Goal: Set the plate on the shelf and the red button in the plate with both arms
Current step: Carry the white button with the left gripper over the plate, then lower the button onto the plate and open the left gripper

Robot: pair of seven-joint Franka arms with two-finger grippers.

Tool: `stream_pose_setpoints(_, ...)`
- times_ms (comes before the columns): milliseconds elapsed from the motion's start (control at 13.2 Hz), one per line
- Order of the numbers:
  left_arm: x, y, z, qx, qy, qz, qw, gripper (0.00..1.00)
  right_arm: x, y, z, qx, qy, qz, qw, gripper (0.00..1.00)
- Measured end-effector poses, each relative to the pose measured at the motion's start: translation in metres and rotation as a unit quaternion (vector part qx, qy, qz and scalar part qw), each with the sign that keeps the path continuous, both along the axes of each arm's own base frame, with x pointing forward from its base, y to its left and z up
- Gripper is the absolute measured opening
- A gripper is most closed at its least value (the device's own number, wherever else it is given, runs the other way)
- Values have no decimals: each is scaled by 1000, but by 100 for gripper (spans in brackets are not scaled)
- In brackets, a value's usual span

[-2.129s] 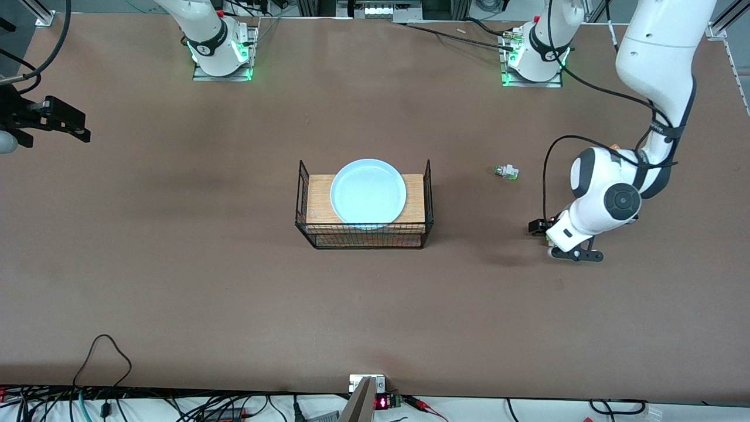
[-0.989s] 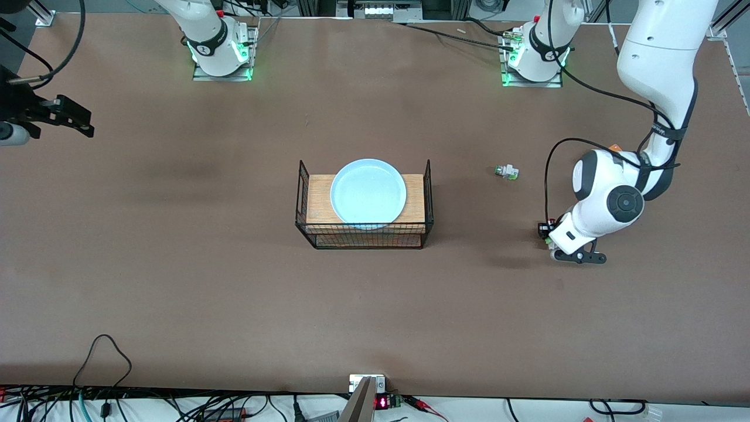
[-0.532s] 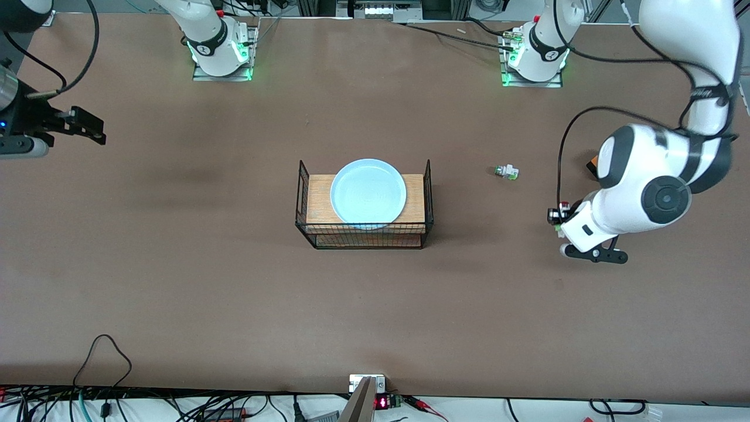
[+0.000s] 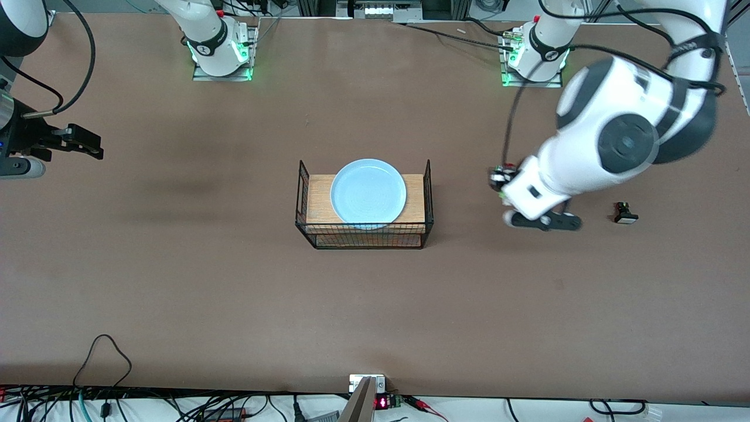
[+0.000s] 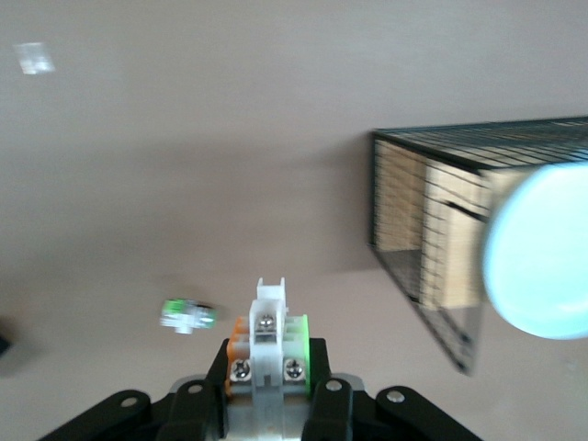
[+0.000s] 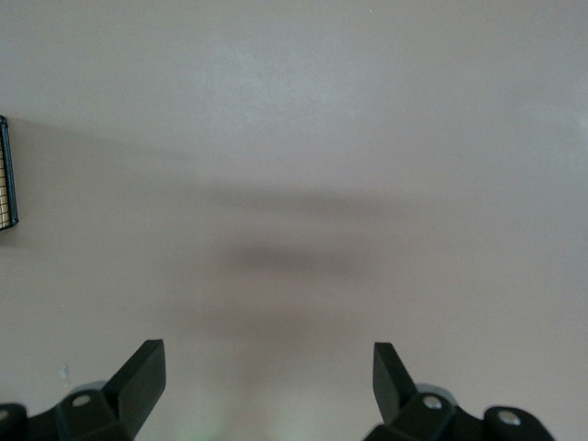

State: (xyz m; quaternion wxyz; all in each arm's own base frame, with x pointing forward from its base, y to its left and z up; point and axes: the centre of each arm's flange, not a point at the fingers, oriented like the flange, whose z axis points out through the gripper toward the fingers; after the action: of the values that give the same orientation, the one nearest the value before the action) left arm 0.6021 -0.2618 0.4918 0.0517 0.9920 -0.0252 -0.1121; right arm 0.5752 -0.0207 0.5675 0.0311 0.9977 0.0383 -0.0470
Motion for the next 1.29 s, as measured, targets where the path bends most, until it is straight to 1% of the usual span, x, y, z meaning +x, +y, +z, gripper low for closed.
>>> stream_pose_setpoints(228,-27,-71,21,-19,-16,-15,1000,34,3,0,3,0,-4,0,1000,100)
stream_pose_setpoints(380,-39,-111,18,-30,-29,-6,999,34,3,0,6,0,-5,0,1000,100)
stream_pose_setpoints(532,-38,-138,-1,-48,-40,4,998,34,3,0,7,0,-7,0,1000,100)
stream_pose_setpoints(760,-38,-168,-43,-61,-31,7,998,34,3,1,10,0,-9,1,1000,100)
stream_pose_setpoints(913,-38,-187,-64,-75,-36,13,996,34,3,1,10,0,-7,1,1000,100)
stream_pose_setpoints(1065,-34,-199,-86,-86,-43,16,995,34,1,1,10,0,-1,0,1000,100)
stream_pose_setpoints(1141,-33,-205,-99,-89,-50,14,995,34,-1,1,10,0,7,0,1000,100)
stream_pose_setpoints(1293,-36,-217,-123,-85,-52,5,995,34,-5,1,10,1,23,-2,1000,100)
